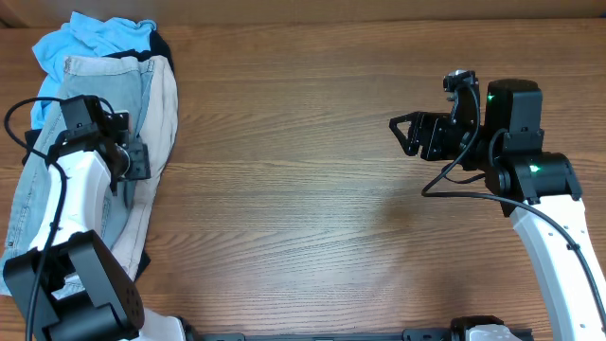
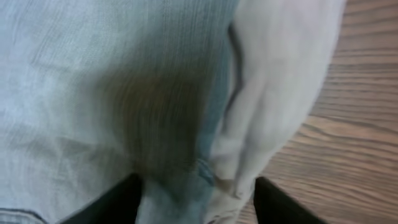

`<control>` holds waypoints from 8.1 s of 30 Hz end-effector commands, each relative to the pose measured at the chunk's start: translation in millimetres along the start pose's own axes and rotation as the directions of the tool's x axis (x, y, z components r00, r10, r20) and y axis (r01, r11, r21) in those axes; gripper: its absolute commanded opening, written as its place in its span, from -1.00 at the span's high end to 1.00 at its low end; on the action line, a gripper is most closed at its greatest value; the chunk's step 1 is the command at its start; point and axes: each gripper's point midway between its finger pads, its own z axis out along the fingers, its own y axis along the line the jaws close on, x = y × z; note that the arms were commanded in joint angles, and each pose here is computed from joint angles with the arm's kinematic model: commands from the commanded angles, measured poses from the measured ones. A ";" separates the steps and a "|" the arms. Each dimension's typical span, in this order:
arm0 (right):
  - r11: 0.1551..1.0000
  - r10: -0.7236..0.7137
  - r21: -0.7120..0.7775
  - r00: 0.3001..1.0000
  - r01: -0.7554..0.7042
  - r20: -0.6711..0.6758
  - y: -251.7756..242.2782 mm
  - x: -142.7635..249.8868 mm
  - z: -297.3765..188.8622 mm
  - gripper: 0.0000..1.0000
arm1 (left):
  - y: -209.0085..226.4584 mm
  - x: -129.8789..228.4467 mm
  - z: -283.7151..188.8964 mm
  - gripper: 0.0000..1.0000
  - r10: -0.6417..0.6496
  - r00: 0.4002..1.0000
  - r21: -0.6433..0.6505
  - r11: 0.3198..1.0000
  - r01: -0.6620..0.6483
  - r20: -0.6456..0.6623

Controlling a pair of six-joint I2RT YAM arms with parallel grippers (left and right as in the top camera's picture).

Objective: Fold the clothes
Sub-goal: 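Reach the left gripper to the denim shorts on the pile and grasp them, then pull the denim shorts off the pile and drop them mid-table, then grasp the denim shorts waistband with the right gripper and drag rightward, then grasp the left leg hem with the left gripper and spread the shorts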

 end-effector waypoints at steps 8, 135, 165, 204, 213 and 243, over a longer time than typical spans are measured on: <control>1.000 -0.021 0.001 0.999 0.021 0.025 5.4 -8.6 -5.7 -0.44 | 8.6 -0.6 0.3 0.28 0.021 1.000 -0.047 0.999 -0.022 -0.015; 0.353 0.765 0.767 0.638 -0.535 0.093 -263.9 72.2 -114.3 0.38 | -206.8 -124.7 -145.5 -0.99 0.217 0.942 0.305 0.907 -0.292 0.258; 0.735 0.590 0.485 0.799 -0.474 -0.115 -215.4 28.9 -60.3 -0.49 | -452.0 -49.6 39.5 -1.00 0.685 0.625 0.321 0.536 -0.780 0.375; 0.848 0.396 0.398 0.918 -0.351 -0.035 -116.0 -2.0 -117.3 -0.51 | -226.3 -44.3 -83.5 -1.00 0.556 0.818 0.186 0.828 -0.529 -0.148; 0.910 0.284 0.361 0.942 -0.206 -0.178 -41.1 31.3 -106.9 -0.50 | -236.4 -39.2 -72.9 -1.00 0.566 0.818 0.233 0.813 -0.534 -0.098; 0.882 0.264 0.448 0.940 -0.146 -0.214 -36.9 75.7 -21.5 -0.41 | -248.5 -46.8 67.4 -0.21 0.353 0.931 0.202 0.909 -0.364 0.090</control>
